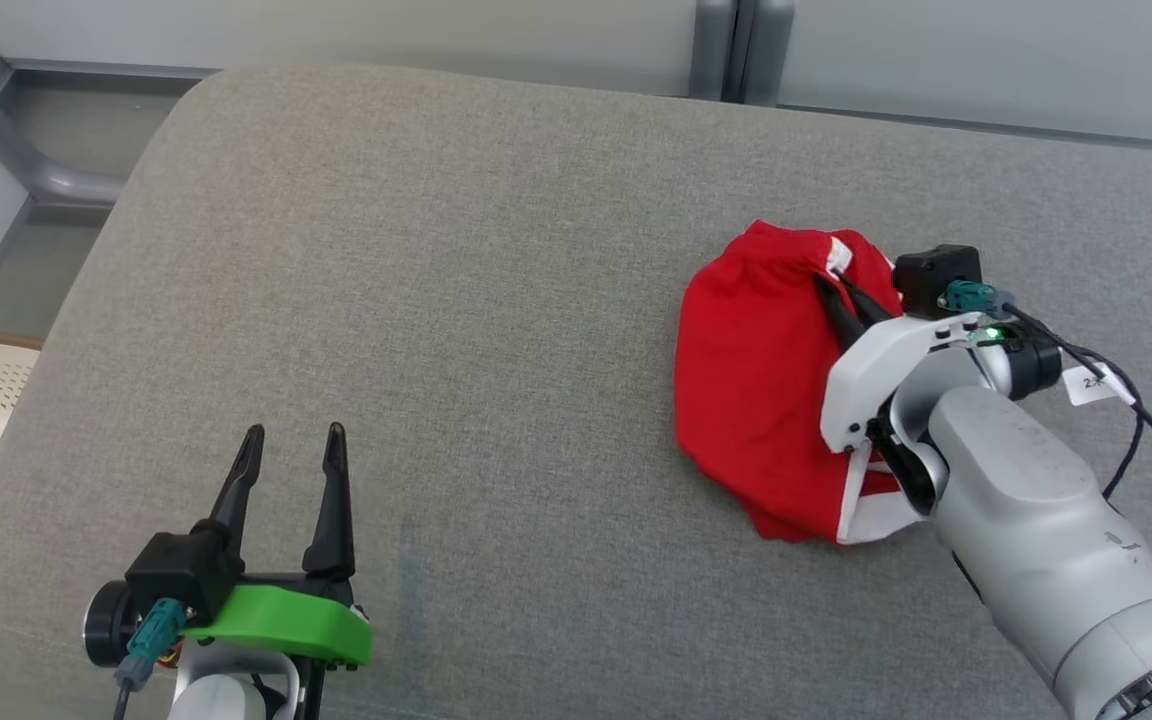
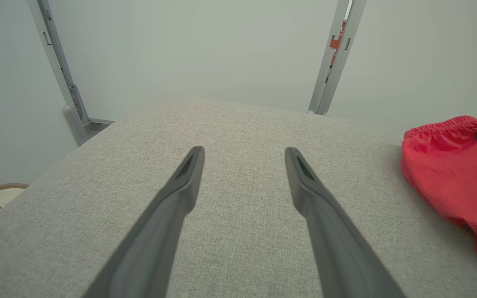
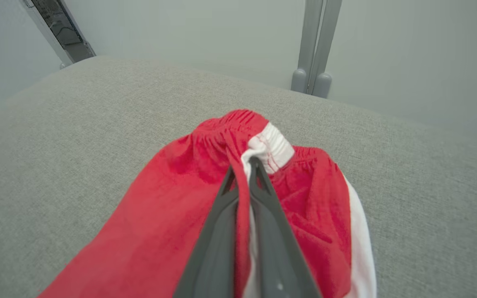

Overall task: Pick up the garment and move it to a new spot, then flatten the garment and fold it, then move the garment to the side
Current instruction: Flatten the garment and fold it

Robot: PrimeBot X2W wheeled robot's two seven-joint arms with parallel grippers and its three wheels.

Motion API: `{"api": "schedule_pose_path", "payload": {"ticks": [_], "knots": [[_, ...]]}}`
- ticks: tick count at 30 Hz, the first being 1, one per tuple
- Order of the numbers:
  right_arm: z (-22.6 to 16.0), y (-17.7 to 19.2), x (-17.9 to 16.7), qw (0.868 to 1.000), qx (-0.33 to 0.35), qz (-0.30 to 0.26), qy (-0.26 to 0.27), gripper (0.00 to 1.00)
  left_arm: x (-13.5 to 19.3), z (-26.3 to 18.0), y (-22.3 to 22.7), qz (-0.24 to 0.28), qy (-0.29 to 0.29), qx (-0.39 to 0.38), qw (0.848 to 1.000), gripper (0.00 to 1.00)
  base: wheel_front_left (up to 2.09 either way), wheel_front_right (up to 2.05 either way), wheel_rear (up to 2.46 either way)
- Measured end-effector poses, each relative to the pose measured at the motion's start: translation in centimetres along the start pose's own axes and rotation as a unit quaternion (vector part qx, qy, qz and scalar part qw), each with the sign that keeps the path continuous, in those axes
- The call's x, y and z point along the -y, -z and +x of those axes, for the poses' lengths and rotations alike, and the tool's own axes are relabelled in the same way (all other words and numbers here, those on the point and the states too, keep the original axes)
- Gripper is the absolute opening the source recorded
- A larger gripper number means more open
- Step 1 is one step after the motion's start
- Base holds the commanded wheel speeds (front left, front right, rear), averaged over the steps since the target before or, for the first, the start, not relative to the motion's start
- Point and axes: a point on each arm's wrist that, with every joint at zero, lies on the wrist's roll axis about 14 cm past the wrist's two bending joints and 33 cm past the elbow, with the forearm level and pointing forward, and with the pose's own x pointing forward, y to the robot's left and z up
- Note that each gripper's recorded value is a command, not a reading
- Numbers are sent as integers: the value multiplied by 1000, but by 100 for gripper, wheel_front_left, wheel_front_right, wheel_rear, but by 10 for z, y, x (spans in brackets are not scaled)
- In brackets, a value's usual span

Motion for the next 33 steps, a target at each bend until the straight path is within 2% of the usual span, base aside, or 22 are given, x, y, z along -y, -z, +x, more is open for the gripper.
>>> {"api": "schedule_pose_path", "payload": {"ticks": [7,17,18,19,20,21,26,29,33], "knots": [[-2,-27,-62,995,52,-26,-77,0,-2,-8,-4,-2,-4,7,1000,100,0,0,0],[-32,23,-165,975,15,-45,-219,0,-5,-10,-1,-2,-10,2,1000,100,0,0,0],[-35,27,-170,973,11,-44,-227,15,-5,-10,0,-2,-10,1,1000,100,0,0,0],[-38,30,-176,971,7,-41,-236,36,-4,-10,0,-2,-10,1,1000,100,0,0,0],[-42,32,-183,969,7,-35,-246,63,-4,-10,0,-2,-9,1,1000,100,0,0,0],[-45,32,-190,966,7,-31,-256,100,-4,-10,0,-2,-9,0,1000,100,0,0,0],[-47,19,-194,965,25,-13,-259,100,-3,-8,0,-2,-8,2,1000,100,0,0,0],[-40,-4,-178,971,55,-7,-234,100,-1,-6,-1,-2,-5,3,1000,100,0,0,0],[-38,-25,-140,979,89,-6,-183,100,3,-5,0,0,0,2,1000,100,0,0,0]]}}
